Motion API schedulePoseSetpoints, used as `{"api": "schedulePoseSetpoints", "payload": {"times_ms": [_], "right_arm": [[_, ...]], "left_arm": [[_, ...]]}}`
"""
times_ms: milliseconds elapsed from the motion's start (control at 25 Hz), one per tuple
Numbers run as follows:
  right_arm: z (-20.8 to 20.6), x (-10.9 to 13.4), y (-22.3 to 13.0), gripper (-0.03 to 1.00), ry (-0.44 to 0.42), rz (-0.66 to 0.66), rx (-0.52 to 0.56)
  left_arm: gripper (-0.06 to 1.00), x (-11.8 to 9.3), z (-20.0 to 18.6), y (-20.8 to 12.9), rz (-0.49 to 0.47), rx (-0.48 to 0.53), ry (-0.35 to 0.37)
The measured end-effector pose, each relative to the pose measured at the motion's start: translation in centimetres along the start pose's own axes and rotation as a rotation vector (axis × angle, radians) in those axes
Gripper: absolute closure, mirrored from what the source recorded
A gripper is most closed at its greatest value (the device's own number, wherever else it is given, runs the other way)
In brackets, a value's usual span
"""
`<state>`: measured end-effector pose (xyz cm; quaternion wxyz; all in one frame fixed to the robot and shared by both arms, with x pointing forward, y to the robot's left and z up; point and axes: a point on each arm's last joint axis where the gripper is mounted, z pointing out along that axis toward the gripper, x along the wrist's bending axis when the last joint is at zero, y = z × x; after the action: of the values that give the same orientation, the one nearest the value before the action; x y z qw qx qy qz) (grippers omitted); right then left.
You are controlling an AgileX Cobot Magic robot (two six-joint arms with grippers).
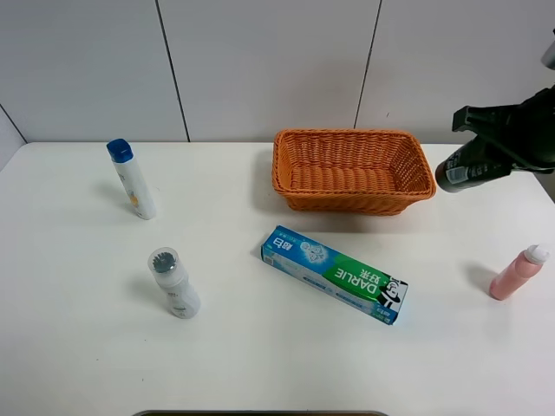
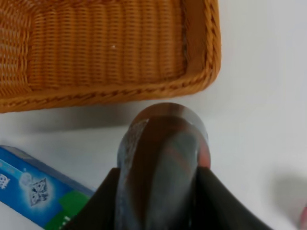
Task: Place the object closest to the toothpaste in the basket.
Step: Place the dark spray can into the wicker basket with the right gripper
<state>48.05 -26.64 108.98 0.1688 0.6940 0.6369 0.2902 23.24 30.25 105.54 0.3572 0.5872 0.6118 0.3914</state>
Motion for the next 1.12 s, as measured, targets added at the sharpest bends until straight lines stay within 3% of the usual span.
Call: {"api": "schedulePoseSetpoints", "payload": {"times_ms": [200, 400, 1120], "right_arm": [[-1.3, 1.5, 1.9, 0.62, 0.036, -0.185, -0.116], [-1.4, 3.2, 3.9, 0.63, 0.071, -0.273, -0.206], [13.2, 5.9, 9.4, 0.64, 0.06, -0.331, -0.035]], "left_arm": [[0.01, 0.0, 0.0, 0.0, 0.0, 0.0, 0.0], [0.01, 0.0, 0.0, 0.0, 0.0, 0.0, 0.0], [0.01, 0.0, 0.0, 0.0, 0.0, 0.0, 0.0]]}}
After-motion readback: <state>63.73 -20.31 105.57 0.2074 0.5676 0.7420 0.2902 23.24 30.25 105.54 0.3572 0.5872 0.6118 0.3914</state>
